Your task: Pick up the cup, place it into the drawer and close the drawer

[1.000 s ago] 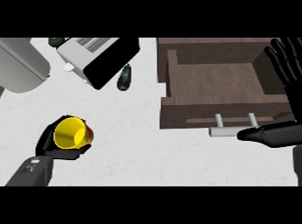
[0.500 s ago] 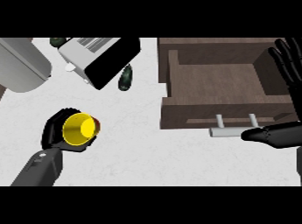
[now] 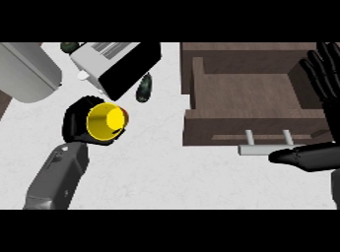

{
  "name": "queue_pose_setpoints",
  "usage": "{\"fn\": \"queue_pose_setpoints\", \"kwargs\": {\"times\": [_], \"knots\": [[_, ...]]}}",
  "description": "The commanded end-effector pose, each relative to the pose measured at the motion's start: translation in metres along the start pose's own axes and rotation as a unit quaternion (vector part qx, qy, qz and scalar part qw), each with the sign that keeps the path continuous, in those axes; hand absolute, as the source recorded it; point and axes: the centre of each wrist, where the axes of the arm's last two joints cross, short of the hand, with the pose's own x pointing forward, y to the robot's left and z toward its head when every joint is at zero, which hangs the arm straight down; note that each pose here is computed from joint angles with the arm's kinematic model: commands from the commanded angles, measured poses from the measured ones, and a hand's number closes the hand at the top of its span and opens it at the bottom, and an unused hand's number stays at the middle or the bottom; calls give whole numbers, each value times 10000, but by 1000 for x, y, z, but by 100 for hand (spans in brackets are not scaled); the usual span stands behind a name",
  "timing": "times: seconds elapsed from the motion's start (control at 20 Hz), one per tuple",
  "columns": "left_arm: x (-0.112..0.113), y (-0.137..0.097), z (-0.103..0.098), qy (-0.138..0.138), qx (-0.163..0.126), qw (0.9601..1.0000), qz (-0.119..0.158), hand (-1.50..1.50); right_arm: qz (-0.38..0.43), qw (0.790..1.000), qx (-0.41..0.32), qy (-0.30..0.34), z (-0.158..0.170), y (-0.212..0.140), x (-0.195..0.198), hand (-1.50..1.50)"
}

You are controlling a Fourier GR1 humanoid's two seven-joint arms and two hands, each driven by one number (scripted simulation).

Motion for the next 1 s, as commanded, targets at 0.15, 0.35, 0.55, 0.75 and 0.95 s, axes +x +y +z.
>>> {"fn": "queue_pose_setpoints", "kwargs": {"times": [0.15,0.35,0.55,0.75,0.95], "knots": [[35,-69,-67,-600,-713,9954,241,150,30,9998,-157,104,4,-12,-5,-150],[67,-116,-103,-604,-1111,9913,360,150,79,9998,-148,102,-3,-13,-2,-150],[100,-151,-130,-519,-1154,9918,179,150,134,9998,-120,45,10,-16,-12,-150],[138,-191,-167,-406,-1258,9912,-36,150,103,9999,-106,75,0,-19,-17,-150],[158,-231,-191,-310,-984,9938,-418,150,124,9999,-43,-26,-9,-2,-7,-150]]}}
